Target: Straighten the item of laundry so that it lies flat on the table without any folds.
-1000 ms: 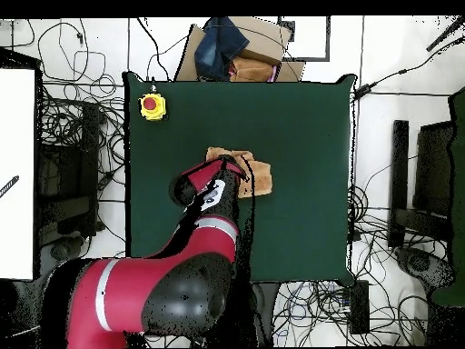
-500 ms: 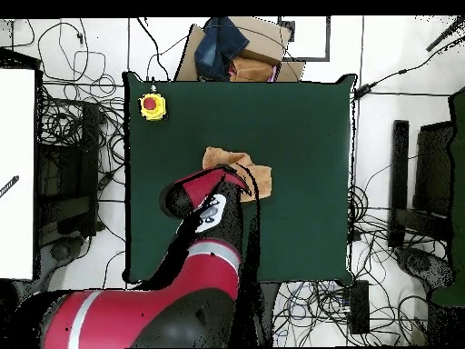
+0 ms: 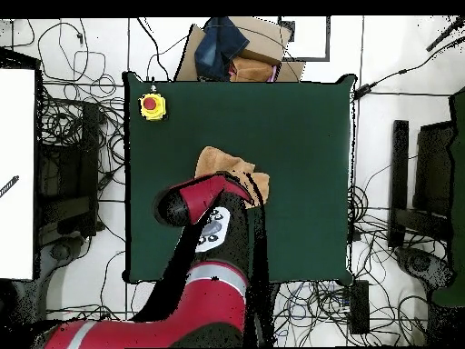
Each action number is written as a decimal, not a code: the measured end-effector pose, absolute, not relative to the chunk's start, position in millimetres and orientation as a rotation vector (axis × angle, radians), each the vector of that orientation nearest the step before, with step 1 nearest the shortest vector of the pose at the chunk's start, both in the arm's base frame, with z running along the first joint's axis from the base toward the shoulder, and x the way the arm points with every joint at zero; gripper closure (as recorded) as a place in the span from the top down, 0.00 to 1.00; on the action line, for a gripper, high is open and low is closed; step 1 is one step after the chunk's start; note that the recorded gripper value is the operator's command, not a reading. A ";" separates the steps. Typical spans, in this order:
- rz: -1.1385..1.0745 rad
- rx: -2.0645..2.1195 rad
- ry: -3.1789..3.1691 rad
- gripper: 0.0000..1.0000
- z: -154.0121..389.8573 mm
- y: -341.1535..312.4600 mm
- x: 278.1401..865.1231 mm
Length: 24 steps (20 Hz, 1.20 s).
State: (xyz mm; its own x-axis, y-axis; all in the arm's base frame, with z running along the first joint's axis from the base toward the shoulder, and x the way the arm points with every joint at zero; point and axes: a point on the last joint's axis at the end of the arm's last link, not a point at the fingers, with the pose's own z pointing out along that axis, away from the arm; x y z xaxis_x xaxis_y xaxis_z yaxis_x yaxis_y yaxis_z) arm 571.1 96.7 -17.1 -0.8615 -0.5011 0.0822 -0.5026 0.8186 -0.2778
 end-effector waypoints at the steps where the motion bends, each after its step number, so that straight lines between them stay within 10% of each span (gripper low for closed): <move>1: 0.432 0.810 -2.998 0.00 -12.8 97.9 569.4; 24: 0.161 0.960 -2.960 0.00 -19.3 173.6 458.1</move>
